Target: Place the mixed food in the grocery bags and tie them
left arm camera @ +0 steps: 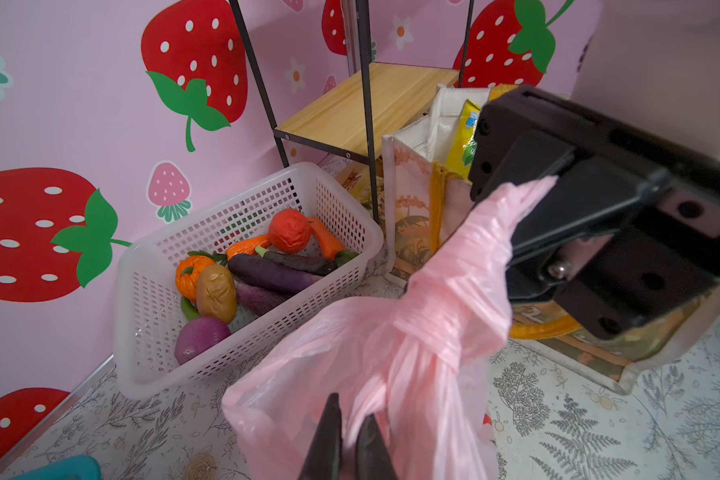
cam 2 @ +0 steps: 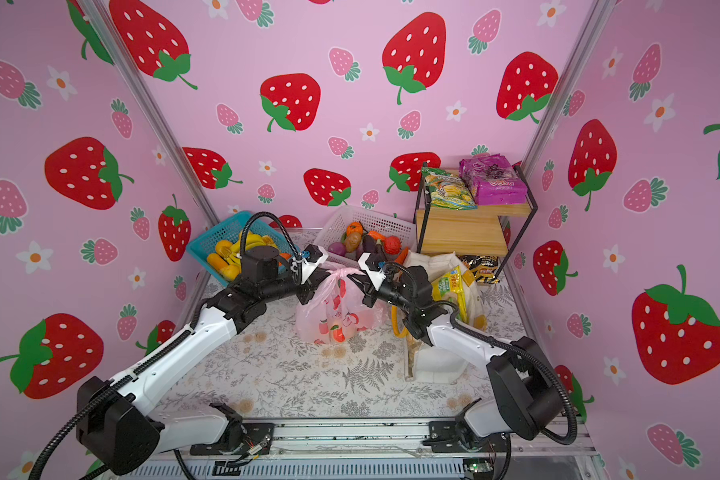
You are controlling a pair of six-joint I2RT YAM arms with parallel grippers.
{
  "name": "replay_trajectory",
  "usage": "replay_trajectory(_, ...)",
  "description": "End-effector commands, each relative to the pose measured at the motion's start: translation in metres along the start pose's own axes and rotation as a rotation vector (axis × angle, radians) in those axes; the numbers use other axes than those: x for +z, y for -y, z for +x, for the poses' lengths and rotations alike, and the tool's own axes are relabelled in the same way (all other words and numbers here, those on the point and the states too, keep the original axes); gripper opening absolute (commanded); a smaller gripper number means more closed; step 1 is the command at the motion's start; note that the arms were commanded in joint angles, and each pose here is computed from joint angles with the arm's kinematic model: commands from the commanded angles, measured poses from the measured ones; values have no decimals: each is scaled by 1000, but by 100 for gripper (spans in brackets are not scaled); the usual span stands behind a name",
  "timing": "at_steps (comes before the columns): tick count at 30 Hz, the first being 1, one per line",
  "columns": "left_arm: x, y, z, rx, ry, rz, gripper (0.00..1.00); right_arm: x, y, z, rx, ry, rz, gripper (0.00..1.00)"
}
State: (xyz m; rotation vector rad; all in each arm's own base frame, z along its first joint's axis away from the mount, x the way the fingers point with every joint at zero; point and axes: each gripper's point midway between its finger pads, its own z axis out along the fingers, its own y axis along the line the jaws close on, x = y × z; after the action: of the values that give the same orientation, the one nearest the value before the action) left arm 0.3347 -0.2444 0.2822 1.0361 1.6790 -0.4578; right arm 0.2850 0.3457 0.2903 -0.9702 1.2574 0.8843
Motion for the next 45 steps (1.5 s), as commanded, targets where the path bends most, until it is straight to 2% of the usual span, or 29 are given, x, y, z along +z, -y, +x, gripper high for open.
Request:
replay_trajectory(1, -1, -2, -4, 25, 24, -10, 7, 0, 0, -20, -32, 41, -6, 0)
replay_trajectory(2, -1, -2, -4, 27, 24, -11, 2, 0, 0, -20, -33, 41, -4, 0)
replay_trajectory(4, -3, -3, -5, 31, 24, -17, 0, 0, 1, -18, -36, 34, 3, 0)
replay_trajectory(9, -13, -6, -11, 65, 36, -54, 0, 1, 10, -14, -41, -2, 53, 0)
replay_trajectory(18, -25, 18, -23, 143, 135, 22, 0, 8, 14, -6, -12, -30, 55, 0)
replay_trajectory(23, -24, 20, -15, 234, 94, -24, 0, 10, 14, -4, -23, -47, 58, 0)
replay_trajectory(28, -21, 17, -5, 236, 40, -41, 0, 11, 14, -1, -29, -67, 47, 0)
replay_trajectory(33, -15, 17, 0, 216, 31, -29, 0, 9, 12, 3, -41, -99, 44, 19)
replay_trajectory(38, -10, 18, 3, 189, 26, -16, 0, -3, 19, 10, -33, -148, 100, 46)
replay_trajectory(44, -7, 20, 4, 159, 37, -3, 0, -33, 27, 8, 4, -156, 203, 65)
replay_trajectory(45, -6, 21, 5, 156, 37, -1, 0, -38, 27, 8, 11, -157, 213, 71)
